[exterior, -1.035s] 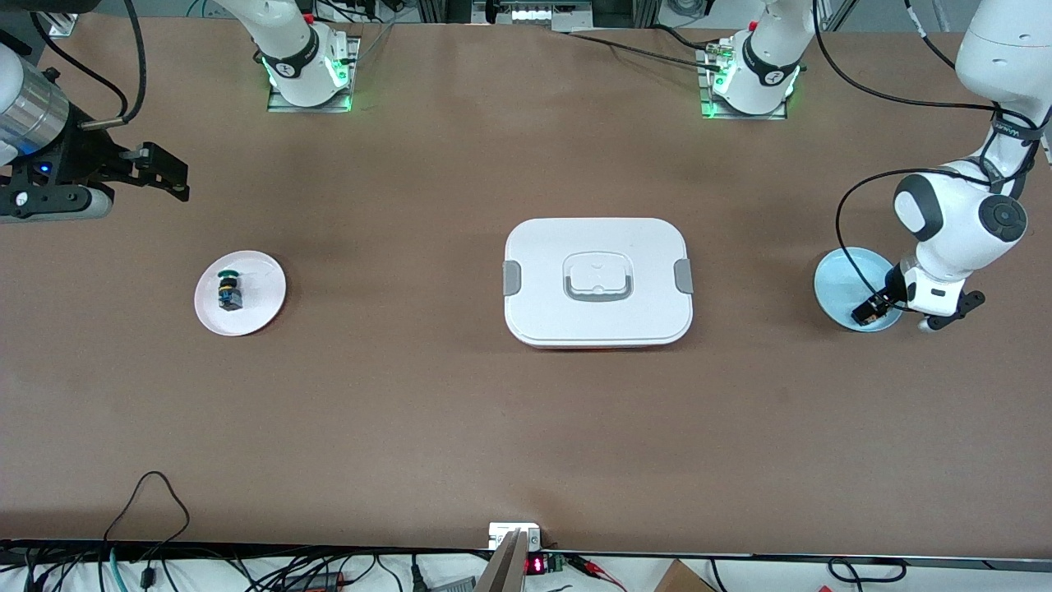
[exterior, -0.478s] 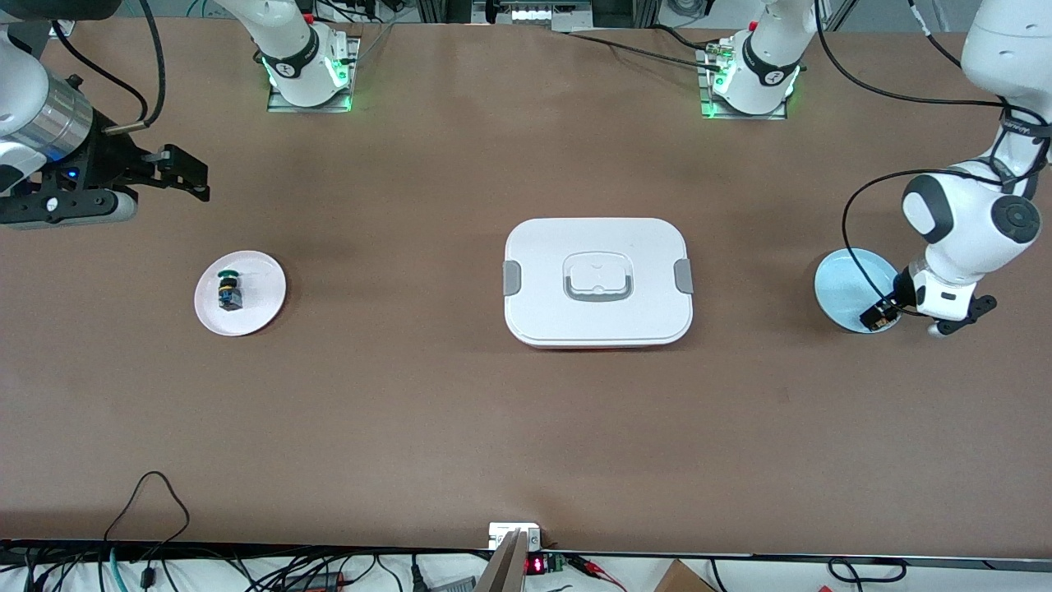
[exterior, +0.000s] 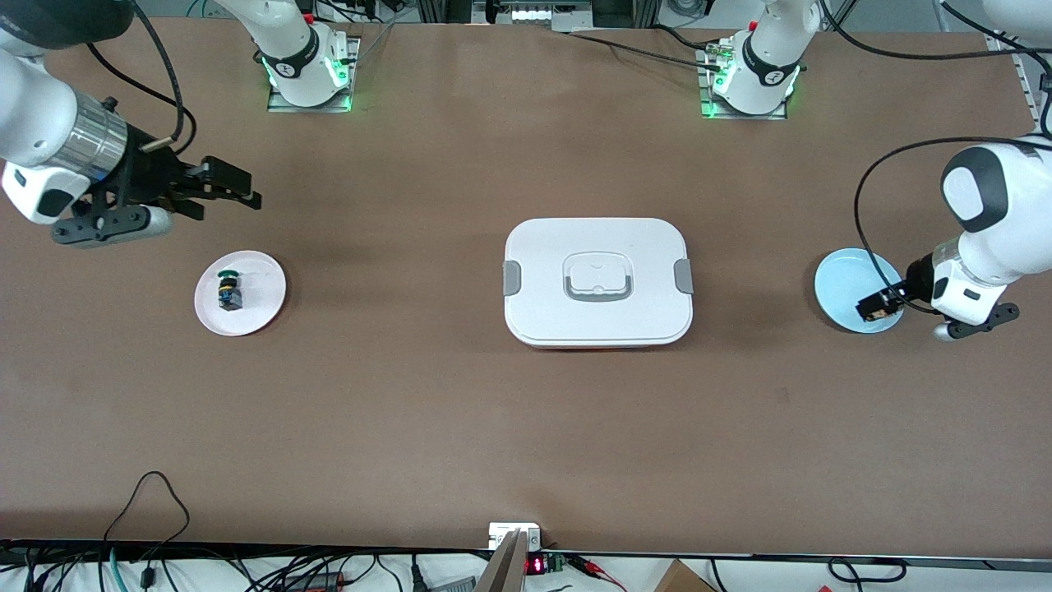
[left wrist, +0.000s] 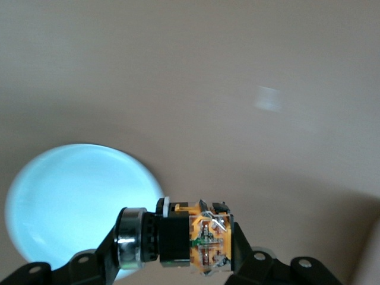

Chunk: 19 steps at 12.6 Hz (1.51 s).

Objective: Transfer orange switch to right arm and place
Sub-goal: 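Lift the orange switch with the left gripper while the right gripper approaches, then grasp the orange switch with the right gripper beside the left gripper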

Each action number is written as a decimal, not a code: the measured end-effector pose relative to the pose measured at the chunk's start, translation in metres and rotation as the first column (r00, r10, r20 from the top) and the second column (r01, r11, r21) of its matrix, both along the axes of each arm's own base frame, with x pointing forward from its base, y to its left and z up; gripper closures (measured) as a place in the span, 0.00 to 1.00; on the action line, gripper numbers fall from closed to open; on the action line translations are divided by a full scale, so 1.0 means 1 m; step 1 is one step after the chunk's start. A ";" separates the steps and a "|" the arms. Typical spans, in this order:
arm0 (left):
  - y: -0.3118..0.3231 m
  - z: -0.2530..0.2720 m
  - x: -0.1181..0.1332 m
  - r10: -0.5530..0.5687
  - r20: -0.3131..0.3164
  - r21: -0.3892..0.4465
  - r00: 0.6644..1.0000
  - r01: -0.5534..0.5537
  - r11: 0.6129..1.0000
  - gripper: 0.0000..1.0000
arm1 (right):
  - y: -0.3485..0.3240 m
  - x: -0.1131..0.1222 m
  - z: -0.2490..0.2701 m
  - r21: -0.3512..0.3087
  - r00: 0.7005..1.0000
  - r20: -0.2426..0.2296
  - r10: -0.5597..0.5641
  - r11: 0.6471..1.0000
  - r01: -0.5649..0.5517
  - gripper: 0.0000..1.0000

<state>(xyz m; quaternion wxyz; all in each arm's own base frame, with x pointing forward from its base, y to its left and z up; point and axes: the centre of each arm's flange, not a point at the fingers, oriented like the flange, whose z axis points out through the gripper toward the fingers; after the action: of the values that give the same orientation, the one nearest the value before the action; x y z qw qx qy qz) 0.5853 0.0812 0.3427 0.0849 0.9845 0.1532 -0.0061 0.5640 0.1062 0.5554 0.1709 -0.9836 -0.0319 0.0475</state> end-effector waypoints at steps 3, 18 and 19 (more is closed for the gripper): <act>-0.064 0.024 0.003 -0.135 0.084 -0.184 0.987 0.149 0.972 0.27 | 0.017 0.004 -0.033 0.241 1.000 0.007 -0.009 0.970 0.007 0.00; -0.360 0.060 -0.014 -0.171 0.955 -0.191 0.241 0.945 0.264 0.27 | 0.181 -0.006 -0.142 0.790 0.937 -0.257 -0.237 0.506 0.345 0.00; -0.381 0.054 -0.021 -0.122 0.979 -0.128 0.164 0.957 0.259 0.27 | 0.193 -0.010 -0.142 0.796 0.929 -0.275 -0.248 0.484 0.364 0.00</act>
<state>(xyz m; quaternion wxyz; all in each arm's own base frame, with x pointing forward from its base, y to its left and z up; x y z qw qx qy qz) 0.5639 -0.3001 0.3965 0.5500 0.6513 -0.3695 0.3698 0.5541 0.2987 0.4135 0.6252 -0.7665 0.1358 0.0552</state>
